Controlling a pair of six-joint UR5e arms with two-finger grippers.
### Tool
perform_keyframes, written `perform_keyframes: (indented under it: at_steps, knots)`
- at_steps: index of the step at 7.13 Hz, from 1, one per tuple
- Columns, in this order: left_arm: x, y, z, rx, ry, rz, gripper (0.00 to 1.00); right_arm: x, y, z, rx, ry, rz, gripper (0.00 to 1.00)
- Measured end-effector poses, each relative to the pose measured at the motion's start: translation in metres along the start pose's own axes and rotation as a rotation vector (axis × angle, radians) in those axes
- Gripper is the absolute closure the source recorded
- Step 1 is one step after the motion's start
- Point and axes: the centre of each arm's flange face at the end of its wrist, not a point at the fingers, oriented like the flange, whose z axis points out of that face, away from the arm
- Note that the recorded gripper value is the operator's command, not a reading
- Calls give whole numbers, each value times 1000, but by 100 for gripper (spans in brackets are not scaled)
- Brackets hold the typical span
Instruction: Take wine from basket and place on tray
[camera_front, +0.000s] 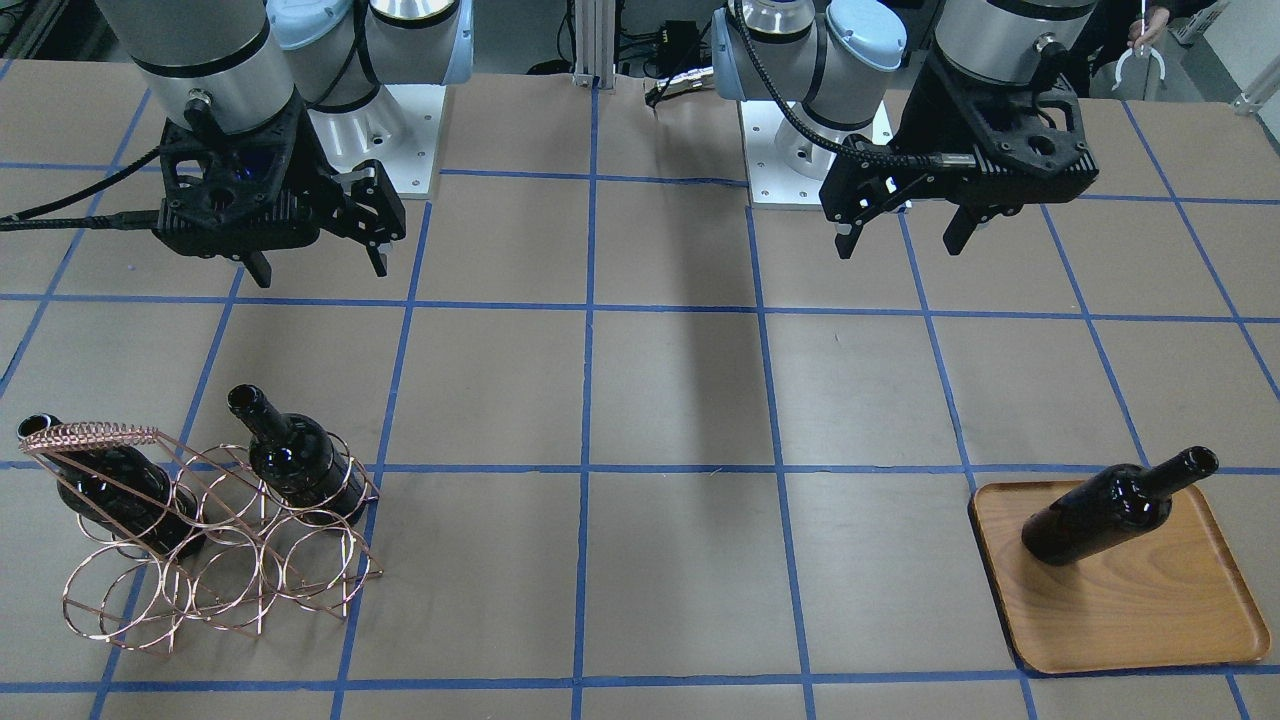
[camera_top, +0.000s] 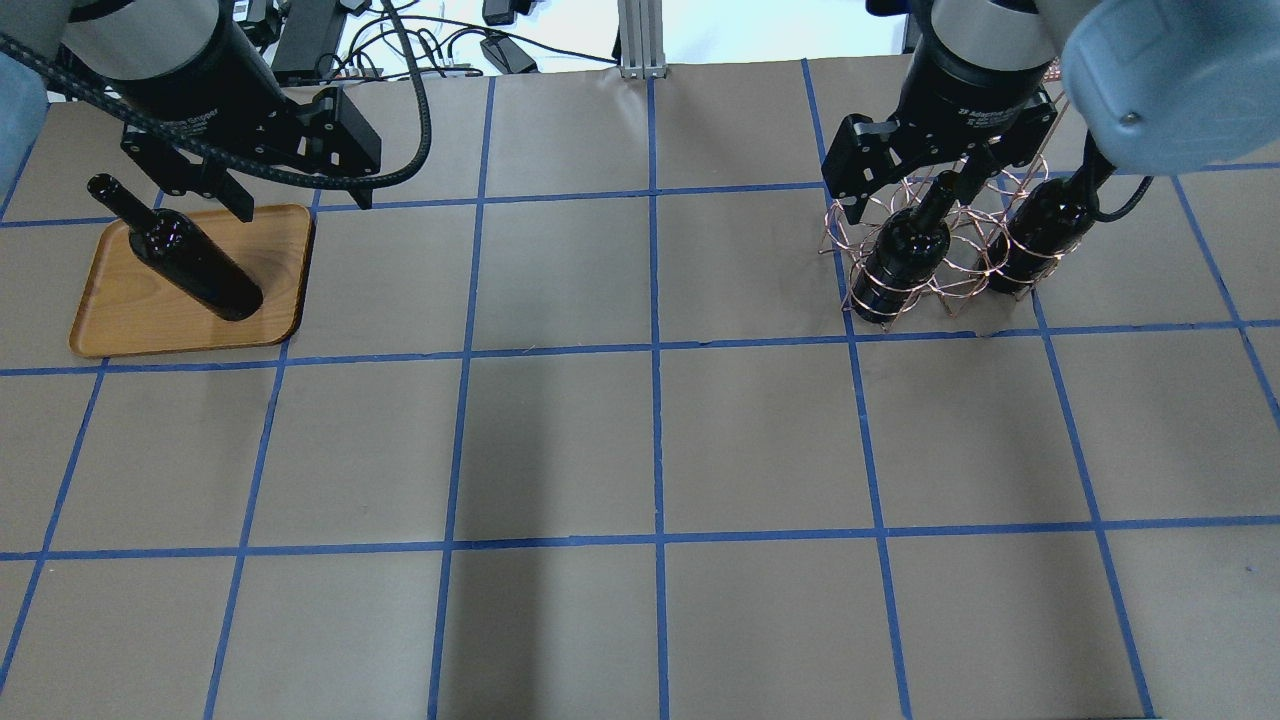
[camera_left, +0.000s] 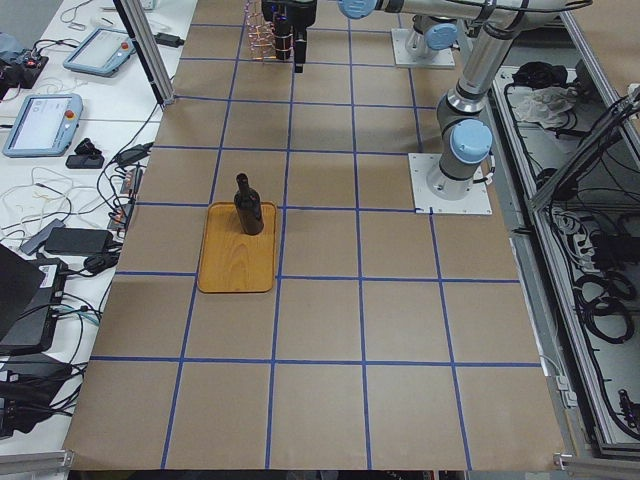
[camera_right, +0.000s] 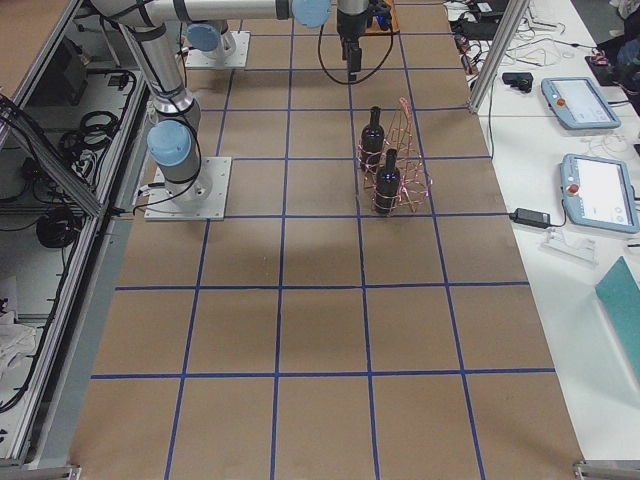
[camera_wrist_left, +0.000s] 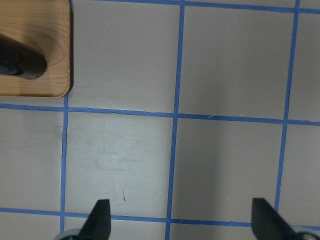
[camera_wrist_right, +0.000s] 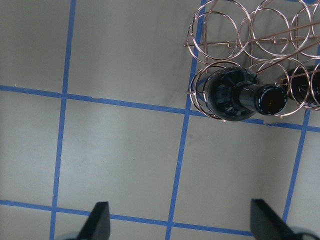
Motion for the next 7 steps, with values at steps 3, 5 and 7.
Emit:
perform_keyframes:
  at_steps: [3, 5, 7]
  knots:
    - [-1, 1, 3, -8, -1, -1, 0, 1, 0, 0, 0, 1, 2, 0]
    - [-1, 2, 6, -10, -2, -1, 0, 1, 0, -1, 1, 3, 2, 0]
    - [-2, 1, 7, -9, -2, -1, 0, 1, 1, -1, 1, 3, 2, 0]
